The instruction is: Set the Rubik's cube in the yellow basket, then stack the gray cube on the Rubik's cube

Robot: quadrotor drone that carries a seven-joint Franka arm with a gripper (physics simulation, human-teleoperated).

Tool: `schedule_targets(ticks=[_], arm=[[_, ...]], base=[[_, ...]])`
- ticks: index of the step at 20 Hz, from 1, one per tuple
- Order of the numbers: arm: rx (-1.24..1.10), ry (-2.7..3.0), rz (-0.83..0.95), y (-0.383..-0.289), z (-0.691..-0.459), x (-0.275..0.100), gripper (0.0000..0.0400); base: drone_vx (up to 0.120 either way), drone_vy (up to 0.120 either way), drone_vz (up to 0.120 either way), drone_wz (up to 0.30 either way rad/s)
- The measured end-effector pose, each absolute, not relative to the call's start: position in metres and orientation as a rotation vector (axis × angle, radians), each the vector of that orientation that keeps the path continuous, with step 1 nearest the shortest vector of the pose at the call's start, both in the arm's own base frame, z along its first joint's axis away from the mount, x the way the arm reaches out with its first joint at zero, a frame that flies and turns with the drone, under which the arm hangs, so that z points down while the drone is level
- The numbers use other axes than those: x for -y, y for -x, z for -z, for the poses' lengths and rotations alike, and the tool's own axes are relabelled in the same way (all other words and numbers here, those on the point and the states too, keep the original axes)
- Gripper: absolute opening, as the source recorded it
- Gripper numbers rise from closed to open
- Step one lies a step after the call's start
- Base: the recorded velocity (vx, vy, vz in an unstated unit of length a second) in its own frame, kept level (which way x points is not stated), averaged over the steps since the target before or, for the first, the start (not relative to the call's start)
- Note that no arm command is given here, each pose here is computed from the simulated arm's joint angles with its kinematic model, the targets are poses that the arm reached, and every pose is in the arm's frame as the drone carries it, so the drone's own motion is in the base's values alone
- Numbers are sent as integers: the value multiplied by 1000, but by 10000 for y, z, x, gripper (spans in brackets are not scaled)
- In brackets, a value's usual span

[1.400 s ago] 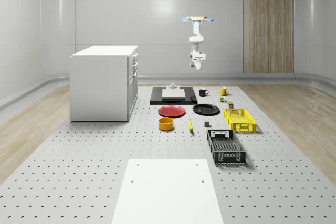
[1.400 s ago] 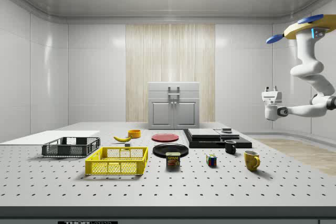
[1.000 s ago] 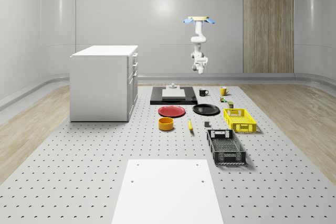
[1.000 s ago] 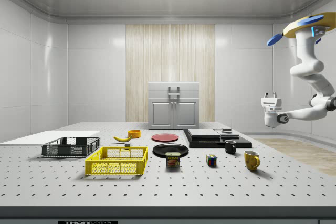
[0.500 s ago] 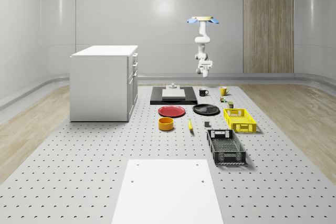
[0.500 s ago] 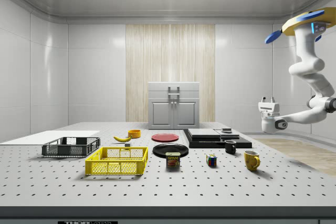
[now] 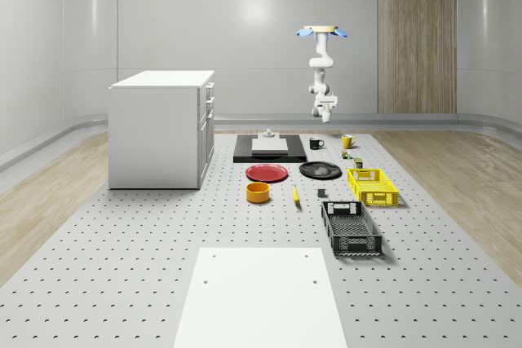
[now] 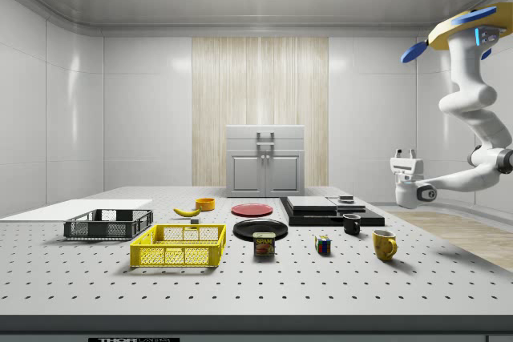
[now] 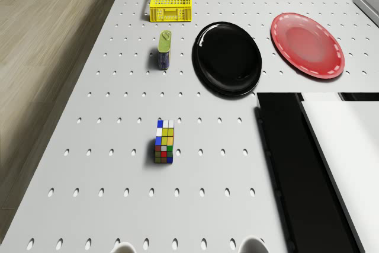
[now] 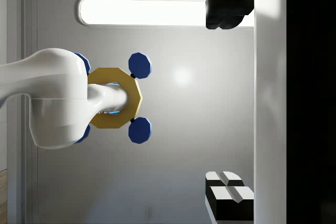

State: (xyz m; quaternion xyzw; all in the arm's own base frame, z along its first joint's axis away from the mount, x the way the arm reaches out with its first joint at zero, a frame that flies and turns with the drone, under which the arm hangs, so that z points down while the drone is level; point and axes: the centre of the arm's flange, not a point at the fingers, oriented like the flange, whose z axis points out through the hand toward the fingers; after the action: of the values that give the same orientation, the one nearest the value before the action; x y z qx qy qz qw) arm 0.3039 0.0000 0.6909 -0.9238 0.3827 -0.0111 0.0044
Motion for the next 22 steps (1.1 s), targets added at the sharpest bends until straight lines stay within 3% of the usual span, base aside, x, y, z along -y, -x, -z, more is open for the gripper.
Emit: schedule_targets(ticks=[22], arm=[[-1202, 2902, 69, -3023, -6913, -17, 400]], base=[[120, 118, 0, 0]])
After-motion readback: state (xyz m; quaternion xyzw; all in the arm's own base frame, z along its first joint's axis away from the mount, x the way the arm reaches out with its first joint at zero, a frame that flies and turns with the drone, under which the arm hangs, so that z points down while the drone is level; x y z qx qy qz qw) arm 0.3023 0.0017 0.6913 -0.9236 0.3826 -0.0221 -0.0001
